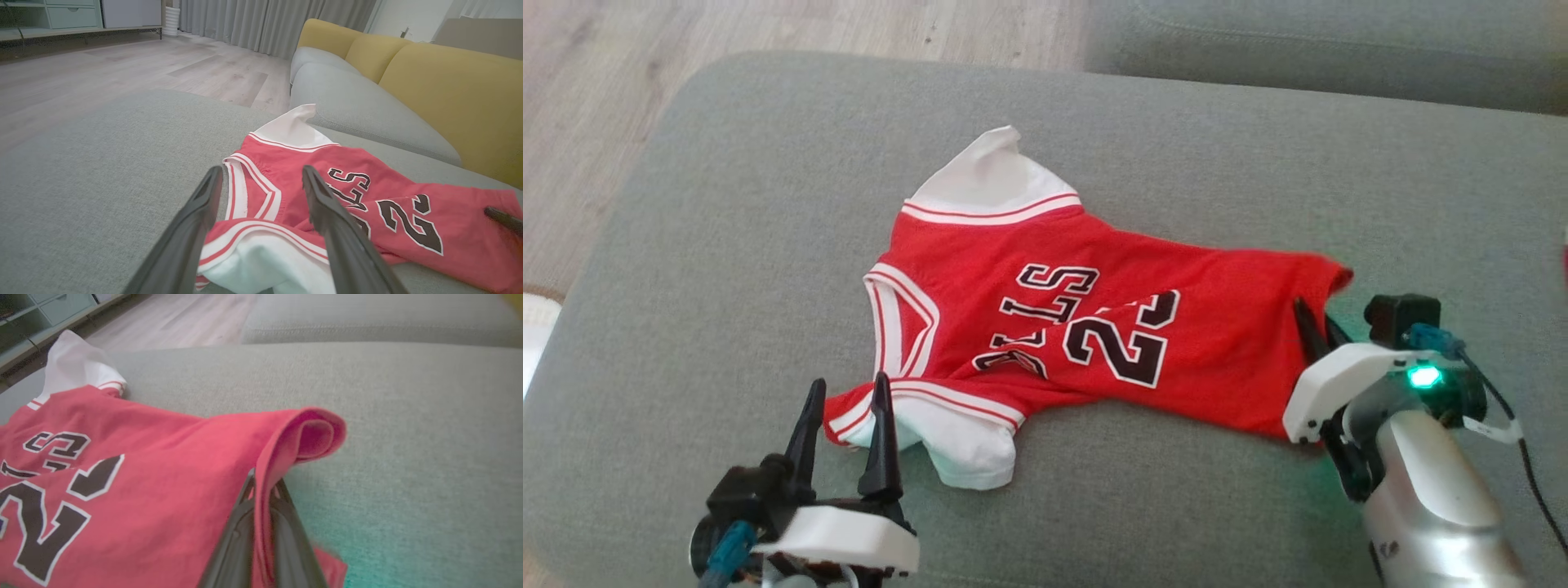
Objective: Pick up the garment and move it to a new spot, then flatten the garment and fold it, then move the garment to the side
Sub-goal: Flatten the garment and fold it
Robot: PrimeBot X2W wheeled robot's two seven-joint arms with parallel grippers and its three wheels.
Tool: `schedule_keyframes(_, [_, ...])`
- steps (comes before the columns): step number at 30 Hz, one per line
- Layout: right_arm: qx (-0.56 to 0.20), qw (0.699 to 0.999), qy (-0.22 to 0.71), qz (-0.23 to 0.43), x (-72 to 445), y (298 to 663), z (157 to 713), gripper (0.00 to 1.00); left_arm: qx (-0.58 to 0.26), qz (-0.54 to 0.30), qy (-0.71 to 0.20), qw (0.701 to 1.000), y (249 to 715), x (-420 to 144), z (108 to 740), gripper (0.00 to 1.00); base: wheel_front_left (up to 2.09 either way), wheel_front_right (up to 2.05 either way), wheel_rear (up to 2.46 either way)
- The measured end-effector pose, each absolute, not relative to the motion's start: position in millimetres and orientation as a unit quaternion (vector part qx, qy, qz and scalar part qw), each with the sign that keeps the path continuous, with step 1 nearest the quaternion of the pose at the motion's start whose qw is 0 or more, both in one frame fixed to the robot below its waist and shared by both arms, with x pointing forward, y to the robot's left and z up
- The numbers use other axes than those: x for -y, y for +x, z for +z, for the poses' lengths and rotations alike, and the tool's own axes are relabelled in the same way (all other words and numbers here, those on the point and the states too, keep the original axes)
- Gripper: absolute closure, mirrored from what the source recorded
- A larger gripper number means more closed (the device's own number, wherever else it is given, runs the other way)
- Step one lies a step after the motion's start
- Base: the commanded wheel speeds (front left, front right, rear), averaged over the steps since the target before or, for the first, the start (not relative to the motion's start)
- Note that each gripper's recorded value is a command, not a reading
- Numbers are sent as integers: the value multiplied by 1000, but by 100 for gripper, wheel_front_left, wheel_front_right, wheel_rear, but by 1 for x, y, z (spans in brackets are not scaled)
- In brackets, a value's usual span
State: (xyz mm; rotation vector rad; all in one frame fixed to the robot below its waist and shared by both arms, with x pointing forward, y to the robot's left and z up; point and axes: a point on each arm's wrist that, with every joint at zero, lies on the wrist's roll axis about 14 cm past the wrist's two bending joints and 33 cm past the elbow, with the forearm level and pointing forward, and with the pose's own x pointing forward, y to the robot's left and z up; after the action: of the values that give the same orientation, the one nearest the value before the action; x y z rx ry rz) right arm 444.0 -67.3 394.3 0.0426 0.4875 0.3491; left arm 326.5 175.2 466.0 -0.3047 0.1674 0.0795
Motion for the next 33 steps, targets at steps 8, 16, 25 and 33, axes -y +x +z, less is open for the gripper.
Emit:
schedule_keyframes(8, [-97,977,17,190,61,460,474,100,-61,22,-150,987,325,-168,480,0,0,0,0])
schedule_keyframes(16, [28,979,20,202,60,434,555,100,-55,13,-147,988,308,-164,485,0,0,0,0])
schedule_keyframes(25, [29,974,33,221,51,390,569,100,-49,11,-147,988,305,-163,489,0,0,0,0])
schedule_keyframes(33, [-67,985,34,157,87,433,511,100,-72,26,-150,986,308,-170,476,0,0,0,0])
